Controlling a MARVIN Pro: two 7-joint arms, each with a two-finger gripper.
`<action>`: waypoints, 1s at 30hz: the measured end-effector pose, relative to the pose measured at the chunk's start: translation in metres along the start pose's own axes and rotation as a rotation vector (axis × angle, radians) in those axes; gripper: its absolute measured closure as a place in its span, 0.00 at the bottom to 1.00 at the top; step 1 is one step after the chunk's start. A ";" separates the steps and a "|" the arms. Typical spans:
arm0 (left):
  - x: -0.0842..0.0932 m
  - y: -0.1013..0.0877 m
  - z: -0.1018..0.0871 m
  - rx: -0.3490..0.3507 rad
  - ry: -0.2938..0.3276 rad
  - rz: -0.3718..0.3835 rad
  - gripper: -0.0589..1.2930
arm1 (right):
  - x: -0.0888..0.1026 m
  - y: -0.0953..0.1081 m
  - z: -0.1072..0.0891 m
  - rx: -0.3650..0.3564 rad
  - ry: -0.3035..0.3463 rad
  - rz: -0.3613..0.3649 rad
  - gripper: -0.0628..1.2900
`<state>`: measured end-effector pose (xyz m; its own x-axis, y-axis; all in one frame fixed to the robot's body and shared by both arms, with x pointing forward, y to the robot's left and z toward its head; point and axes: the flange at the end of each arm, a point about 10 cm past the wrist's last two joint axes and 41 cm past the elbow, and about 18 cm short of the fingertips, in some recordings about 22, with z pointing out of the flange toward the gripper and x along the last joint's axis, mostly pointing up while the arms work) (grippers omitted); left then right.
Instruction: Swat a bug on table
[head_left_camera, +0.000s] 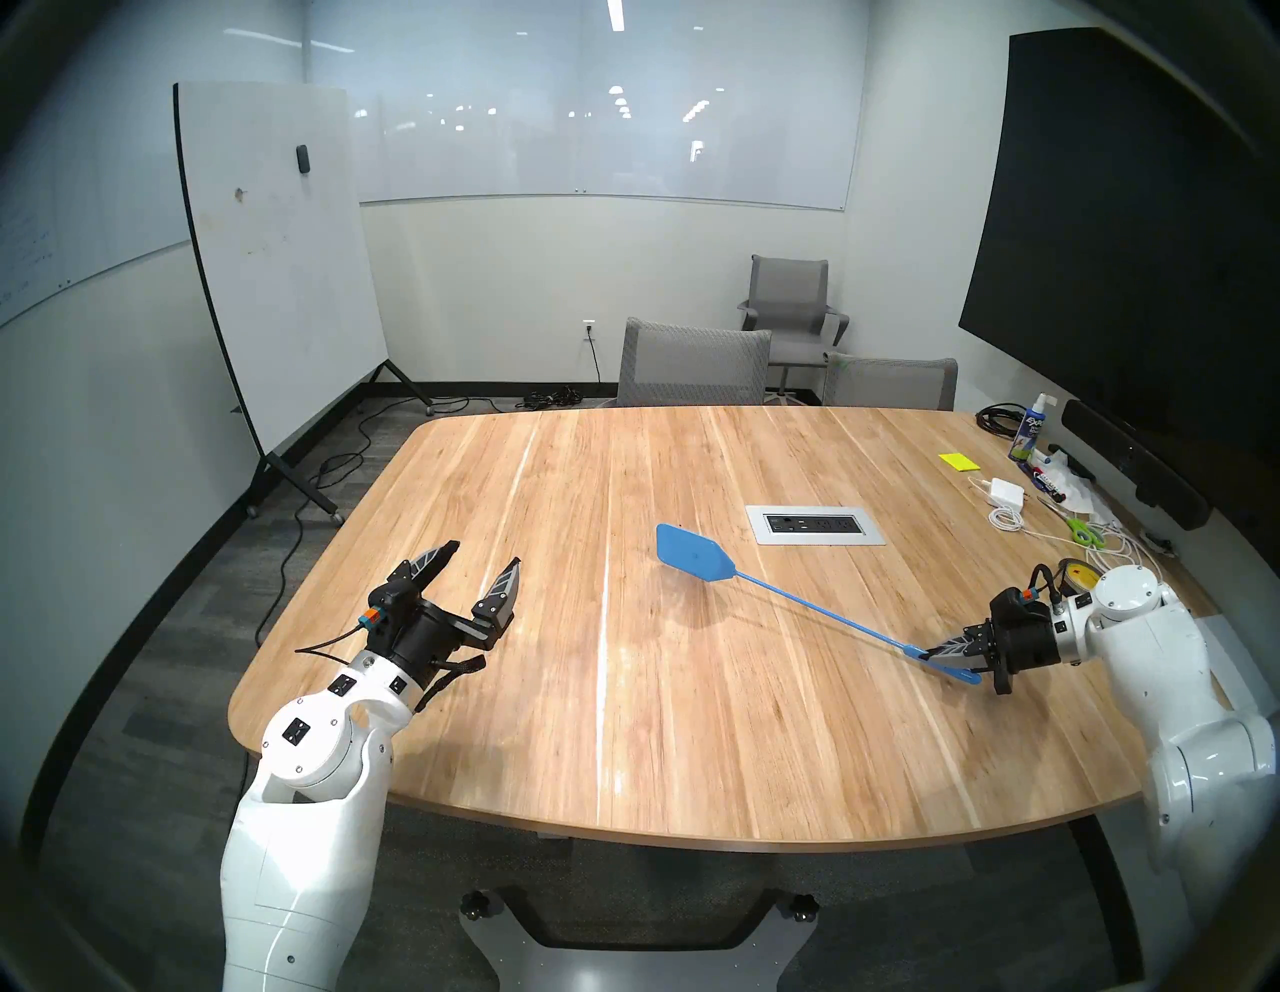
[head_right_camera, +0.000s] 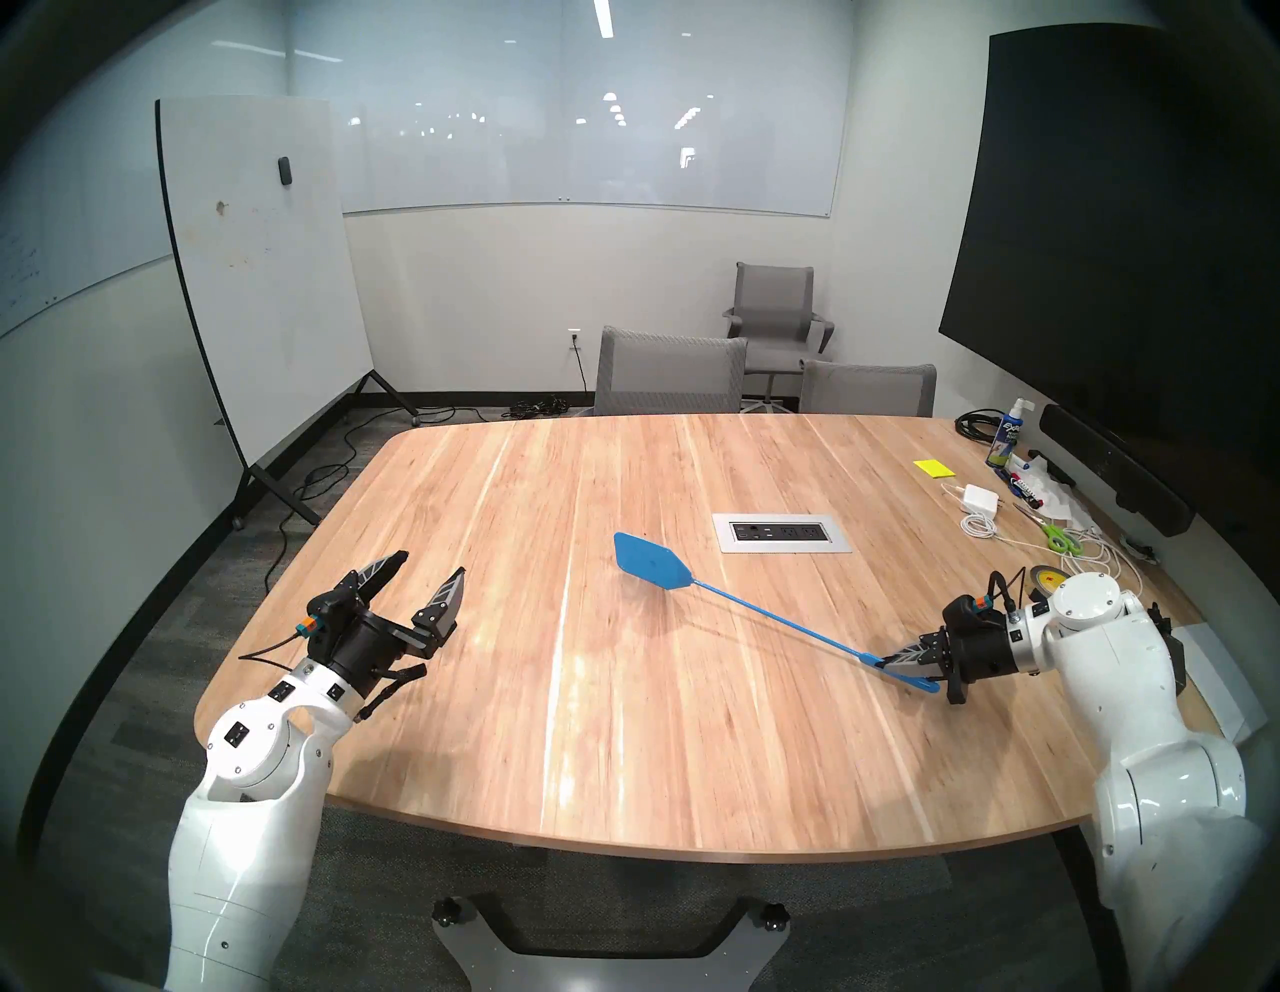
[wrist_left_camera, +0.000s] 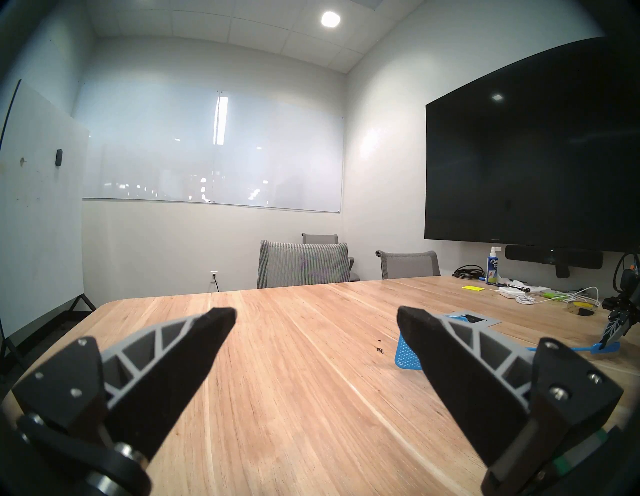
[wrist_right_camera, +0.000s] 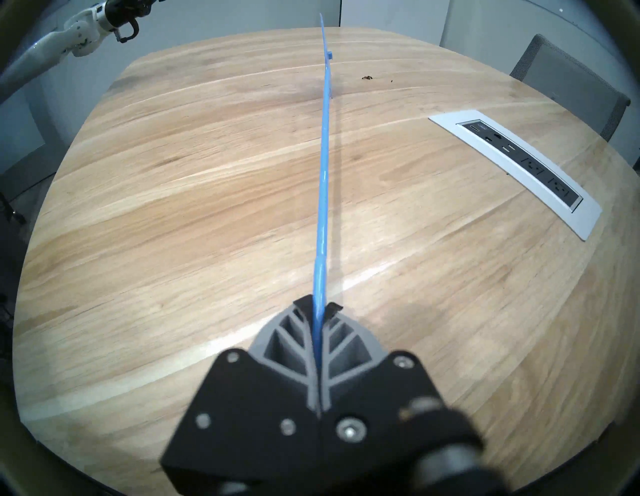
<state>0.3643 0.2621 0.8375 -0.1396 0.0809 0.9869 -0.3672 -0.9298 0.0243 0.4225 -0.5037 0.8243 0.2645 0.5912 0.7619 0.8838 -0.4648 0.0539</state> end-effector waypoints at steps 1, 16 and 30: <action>0.000 0.000 0.000 0.000 0.000 0.000 0.02 | -0.002 -0.001 -0.002 0.000 0.000 0.006 0.97; 0.000 0.000 0.000 0.000 0.000 0.000 0.02 | -0.009 -0.017 -0.034 -0.037 0.012 0.030 0.97; 0.000 0.000 0.000 0.000 0.000 0.000 0.02 | -0.028 -0.040 -0.067 -0.084 0.007 0.091 0.97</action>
<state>0.3643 0.2621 0.8373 -0.1395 0.0814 0.9869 -0.3674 -0.9298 0.0248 0.3538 -0.5463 0.8440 0.3397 0.5397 0.7703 0.8206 -0.5703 0.0377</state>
